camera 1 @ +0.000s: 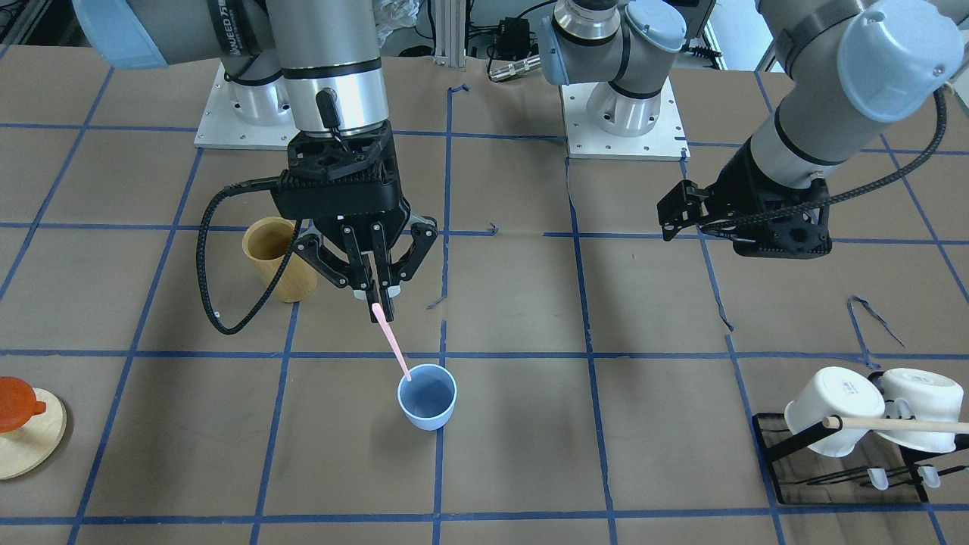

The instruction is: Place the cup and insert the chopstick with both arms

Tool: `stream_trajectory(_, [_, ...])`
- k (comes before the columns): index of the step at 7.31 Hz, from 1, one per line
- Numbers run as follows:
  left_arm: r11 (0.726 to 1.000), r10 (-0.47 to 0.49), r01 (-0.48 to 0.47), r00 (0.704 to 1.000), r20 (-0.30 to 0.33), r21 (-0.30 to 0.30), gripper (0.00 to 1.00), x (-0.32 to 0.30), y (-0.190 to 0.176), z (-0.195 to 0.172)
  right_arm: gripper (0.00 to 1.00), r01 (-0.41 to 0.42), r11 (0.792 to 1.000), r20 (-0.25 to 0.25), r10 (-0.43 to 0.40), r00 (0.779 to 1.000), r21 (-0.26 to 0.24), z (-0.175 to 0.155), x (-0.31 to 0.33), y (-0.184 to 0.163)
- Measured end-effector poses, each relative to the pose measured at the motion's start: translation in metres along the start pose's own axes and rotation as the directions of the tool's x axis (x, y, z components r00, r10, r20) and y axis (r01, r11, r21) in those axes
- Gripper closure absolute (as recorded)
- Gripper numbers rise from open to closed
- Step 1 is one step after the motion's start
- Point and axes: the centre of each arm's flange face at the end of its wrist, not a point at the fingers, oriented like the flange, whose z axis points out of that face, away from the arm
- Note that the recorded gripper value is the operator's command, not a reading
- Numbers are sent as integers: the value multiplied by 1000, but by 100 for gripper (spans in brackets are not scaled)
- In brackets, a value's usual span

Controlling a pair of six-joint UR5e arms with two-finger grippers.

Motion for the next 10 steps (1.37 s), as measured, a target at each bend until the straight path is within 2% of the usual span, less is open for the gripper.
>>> stream_trajectory(2, [997, -82, 82, 997, 1, 14, 0, 11, 3, -10, 100, 0, 1000, 3, 0, 1000, 8, 23, -1, 6])
stream_trajectory(3, [994, -105, 105, 994, 2, 18, 0, 17, 4, -11, 93, -1, 1000, 4, 1, 1000, 9, 30, 0, 10])
stream_trajectory(6, [993, -117, 117, 993, 3, 6, 0, 21, 4, -4, 0, -75, 997, 6, 75, 997, -4, 40, 0, 17])
stream_trajectory(9, [993, -115, 115, 993, 2, -3, 0, 21, 2, 1, 0, -92, 996, 1, 92, 996, 6, 31, 1, 13])
stream_trajectory(10, [993, -115, 115, 993, 2, -4, 0, 21, 0, 2, 0, -93, 996, -10, 92, 996, -16, 23, 5, 10])
